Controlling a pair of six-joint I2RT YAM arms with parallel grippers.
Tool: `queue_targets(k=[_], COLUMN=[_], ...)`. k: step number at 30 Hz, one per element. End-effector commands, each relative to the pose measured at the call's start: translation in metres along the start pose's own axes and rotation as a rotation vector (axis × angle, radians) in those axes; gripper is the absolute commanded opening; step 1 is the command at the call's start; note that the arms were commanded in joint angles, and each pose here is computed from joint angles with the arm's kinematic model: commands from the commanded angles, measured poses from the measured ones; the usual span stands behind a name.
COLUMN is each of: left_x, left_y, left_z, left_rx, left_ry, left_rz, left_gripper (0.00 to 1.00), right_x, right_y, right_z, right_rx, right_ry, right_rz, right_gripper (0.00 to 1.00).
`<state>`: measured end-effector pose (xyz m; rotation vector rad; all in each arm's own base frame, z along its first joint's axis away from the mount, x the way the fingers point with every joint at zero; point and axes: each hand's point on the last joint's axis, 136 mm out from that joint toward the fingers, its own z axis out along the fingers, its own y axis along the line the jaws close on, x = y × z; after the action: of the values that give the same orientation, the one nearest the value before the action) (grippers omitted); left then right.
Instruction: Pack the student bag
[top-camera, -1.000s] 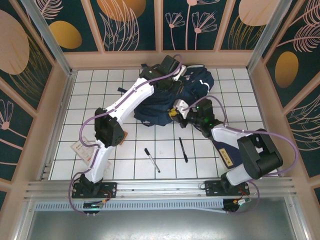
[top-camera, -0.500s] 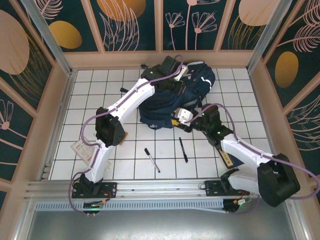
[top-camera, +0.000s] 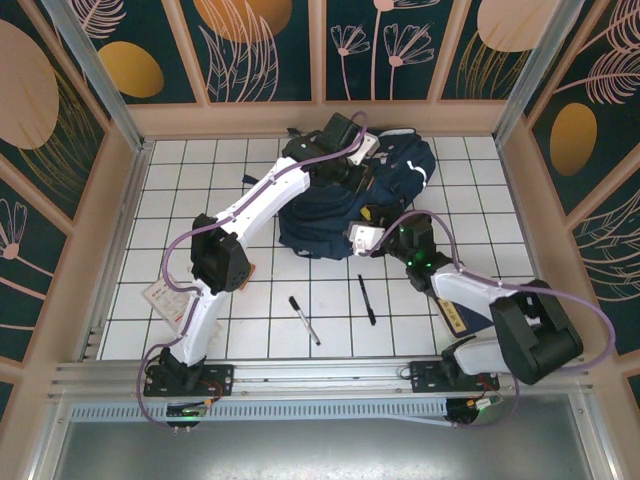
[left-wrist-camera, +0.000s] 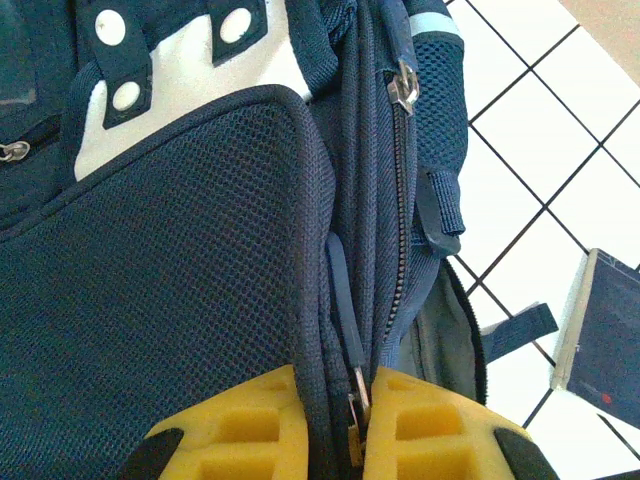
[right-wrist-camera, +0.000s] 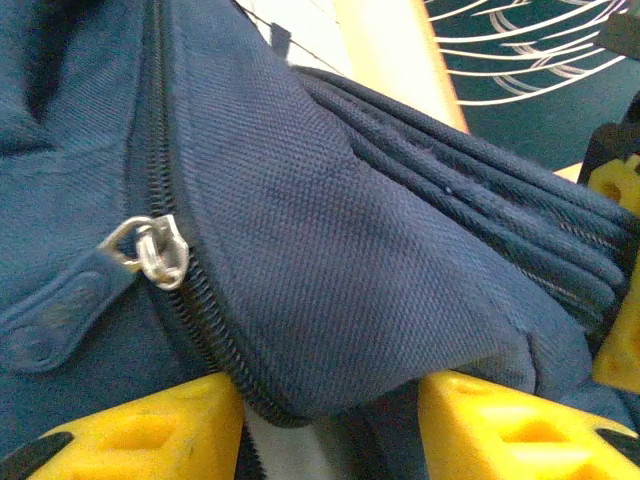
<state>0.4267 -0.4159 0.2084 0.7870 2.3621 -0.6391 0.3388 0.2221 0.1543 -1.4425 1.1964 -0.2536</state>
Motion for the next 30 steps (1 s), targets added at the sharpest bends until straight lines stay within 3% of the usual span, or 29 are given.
queue_targets(k=[1,2,4,6,7,8,10,11,14,20,24,30], left_x=[-0.035,-0.035,-0.035,-0.036,-0.039,-0.046,-0.063,-0.069,-0.055,0.039,0.095,0.126], left_y=[-0.029,-0.029,-0.029,-0.028,-0.027,-0.024,-0.009,0.003,0.024,0.017,0.021,-0.002], left_z=[-0.031,-0.031,-0.031,-0.032,-0.036,-0.048,-0.078,-0.095,-0.126,-0.149,-0.137,-0.101], left_rx=[0.104,0.105,0.11,0.106,0.114,0.153,0.219,0.227,0.154,0.19,0.185,0.205], left_ry=[-0.123,-0.123,-0.122,-0.124,-0.127,-0.139,-0.192,-0.216,-0.23,-0.258,-0.222,-0.166], left_rz=[0.041,0.035,0.031,0.036,0.026,-0.002,-0.104,-0.158,-0.221,-0.392,-0.446,-0.401], left_gripper=[0.0,0.0,0.0,0.0,0.0,0.07,0.34,0.41,0.53,0.61,0.61,0.59], right_x=[-0.016,-0.02,-0.026,-0.03,-0.035,-0.04,-0.045,-0.047,-0.051,-0.054,-0.063,-0.073], right_y=[-0.046,-0.048,-0.051,-0.051,-0.049,-0.044,-0.029,-0.023,-0.015,-0.014,-0.005,-0.012], right_z=[-0.002,-0.001,-0.003,-0.005,-0.006,-0.003,0.005,0.009,0.02,0.031,0.031,0.027], right_rx=[0.258,0.276,0.302,0.291,0.265,0.213,0.076,0.023,-0.058,-0.191,-0.275,-0.266], right_ry=[-0.034,-0.046,-0.069,-0.091,-0.119,-0.141,-0.162,-0.174,-0.196,-0.229,-0.266,-0.323], right_rz=[-0.135,-0.142,-0.143,-0.133,-0.105,-0.067,0.018,0.065,0.181,0.401,0.471,0.543], right_gripper=[0.47,0.41,0.15,0.0,0.0,0.0,0.0,0.0,0.0,0.0,0.0,0.0])
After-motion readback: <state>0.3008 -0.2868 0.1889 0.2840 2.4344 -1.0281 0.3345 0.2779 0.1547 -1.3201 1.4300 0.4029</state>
